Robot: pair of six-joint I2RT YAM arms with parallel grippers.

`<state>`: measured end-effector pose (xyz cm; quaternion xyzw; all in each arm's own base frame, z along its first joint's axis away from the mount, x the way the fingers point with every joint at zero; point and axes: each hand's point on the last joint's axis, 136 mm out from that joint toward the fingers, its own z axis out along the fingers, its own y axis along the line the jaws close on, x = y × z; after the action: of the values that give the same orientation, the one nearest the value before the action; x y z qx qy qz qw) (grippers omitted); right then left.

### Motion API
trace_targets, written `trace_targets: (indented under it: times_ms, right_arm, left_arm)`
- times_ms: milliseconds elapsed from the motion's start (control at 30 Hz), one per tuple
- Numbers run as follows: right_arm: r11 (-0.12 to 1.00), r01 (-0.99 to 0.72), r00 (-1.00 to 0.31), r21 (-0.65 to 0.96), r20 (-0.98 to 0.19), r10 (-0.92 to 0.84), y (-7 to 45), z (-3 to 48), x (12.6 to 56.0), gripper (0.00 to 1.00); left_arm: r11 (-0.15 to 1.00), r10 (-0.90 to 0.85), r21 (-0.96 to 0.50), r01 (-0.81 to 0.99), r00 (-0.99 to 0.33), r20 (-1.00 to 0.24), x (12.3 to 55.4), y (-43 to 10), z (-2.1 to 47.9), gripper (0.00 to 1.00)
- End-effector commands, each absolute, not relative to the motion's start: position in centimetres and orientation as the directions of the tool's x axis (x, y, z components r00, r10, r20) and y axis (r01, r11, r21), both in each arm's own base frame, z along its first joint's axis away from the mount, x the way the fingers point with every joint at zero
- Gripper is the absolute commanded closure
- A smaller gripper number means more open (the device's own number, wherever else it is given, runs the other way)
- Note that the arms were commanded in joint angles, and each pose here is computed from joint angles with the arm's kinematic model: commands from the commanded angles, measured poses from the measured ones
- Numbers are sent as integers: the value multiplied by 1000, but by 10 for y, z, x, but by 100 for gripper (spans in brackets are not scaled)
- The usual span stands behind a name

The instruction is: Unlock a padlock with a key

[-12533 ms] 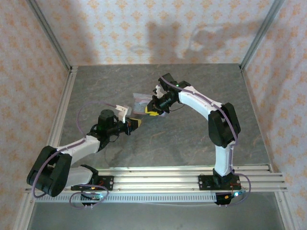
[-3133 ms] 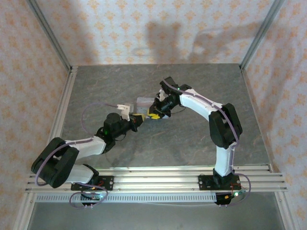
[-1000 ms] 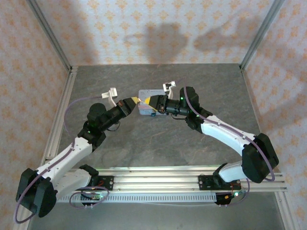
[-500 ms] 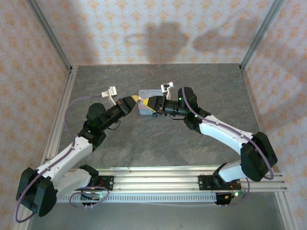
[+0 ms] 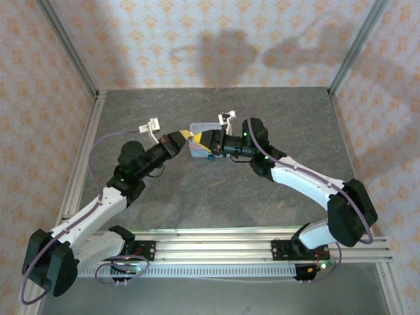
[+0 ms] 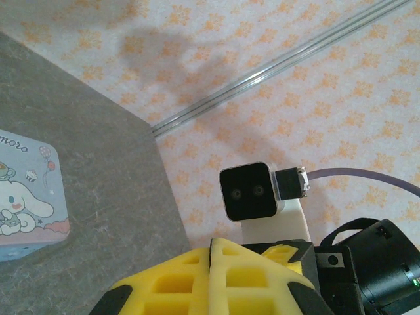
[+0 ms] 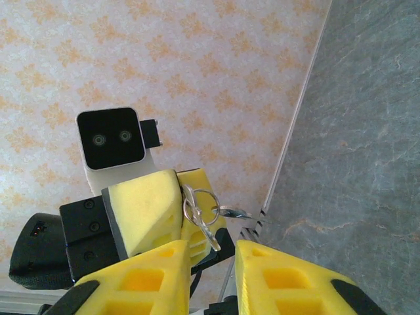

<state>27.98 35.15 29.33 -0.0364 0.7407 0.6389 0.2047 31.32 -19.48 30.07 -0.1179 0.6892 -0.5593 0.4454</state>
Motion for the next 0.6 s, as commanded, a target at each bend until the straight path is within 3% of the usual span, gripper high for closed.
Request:
trace_targets:
  times_ms: [0,333,567]
  right_arm:
    - [119,-382,-887,916,-400,230,355,326,280,73]
    - [87,-376,-893,923,-386,232,362,334,284,73]
    - [78,-372,-898,925,-380,221,366,334,283,83]
  left_arm:
    - [314,-669,-869,382,-561,-488,311,-194,317,100]
    - [313,-671,-868,385,-557,-489,309,-193,319,100]
    - [314,-670,-868,385,-557,-490,309,-193,319,100]
